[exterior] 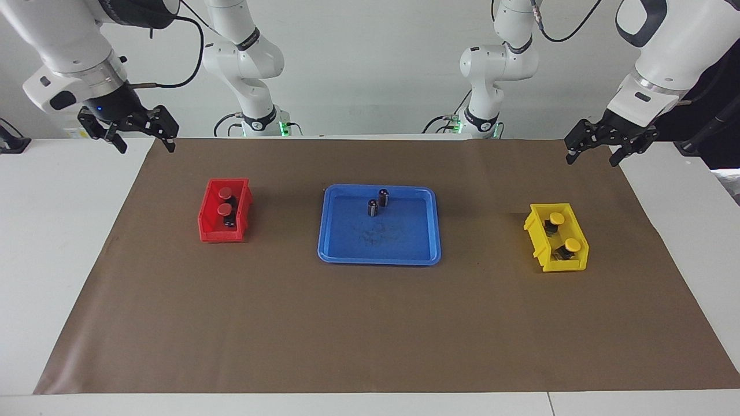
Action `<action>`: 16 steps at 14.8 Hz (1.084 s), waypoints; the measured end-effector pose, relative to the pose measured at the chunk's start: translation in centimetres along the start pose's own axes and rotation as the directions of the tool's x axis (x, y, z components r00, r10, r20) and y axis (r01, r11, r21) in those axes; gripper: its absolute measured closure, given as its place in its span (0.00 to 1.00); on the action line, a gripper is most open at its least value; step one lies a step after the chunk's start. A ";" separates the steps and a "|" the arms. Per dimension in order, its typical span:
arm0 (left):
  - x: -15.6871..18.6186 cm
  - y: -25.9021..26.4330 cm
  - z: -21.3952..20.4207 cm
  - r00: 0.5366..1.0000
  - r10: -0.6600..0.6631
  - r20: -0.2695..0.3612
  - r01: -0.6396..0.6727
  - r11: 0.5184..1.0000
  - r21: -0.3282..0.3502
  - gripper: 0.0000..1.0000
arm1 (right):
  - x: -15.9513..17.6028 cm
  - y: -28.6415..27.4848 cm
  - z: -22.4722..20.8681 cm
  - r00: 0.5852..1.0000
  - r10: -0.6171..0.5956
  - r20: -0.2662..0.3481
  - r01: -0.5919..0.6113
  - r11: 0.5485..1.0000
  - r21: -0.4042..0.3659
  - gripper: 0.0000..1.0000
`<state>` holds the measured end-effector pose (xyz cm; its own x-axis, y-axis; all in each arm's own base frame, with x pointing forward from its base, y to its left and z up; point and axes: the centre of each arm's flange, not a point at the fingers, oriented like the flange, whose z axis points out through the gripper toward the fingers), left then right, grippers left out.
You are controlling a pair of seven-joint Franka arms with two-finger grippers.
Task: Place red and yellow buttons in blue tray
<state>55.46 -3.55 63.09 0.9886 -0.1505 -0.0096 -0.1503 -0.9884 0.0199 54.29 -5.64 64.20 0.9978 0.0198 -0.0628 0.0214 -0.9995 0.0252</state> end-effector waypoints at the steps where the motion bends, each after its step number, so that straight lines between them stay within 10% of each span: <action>1: 0.0 0.0 0.0 1.000 0.000 0.000 0.000 1.000 0.000 0.00 | 0.0 0.0 0.0 1.000 0.000 0.000 0.000 1.000 0.000 0.00; 16: -0.1 0.1 -0.1 0.999 0.054 0.001 -0.054 0.999 0.000 0.00 | 0.4 -0.1 1.1 1.000 -0.003 -0.004 0.003 1.000 -0.001 0.02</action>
<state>55.38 -3.64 63.15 0.9790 -0.2034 -0.0097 -0.2032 -0.9789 0.0206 54.63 -5.55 63.08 0.9980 0.0232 -0.0586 0.0248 -0.9994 0.0257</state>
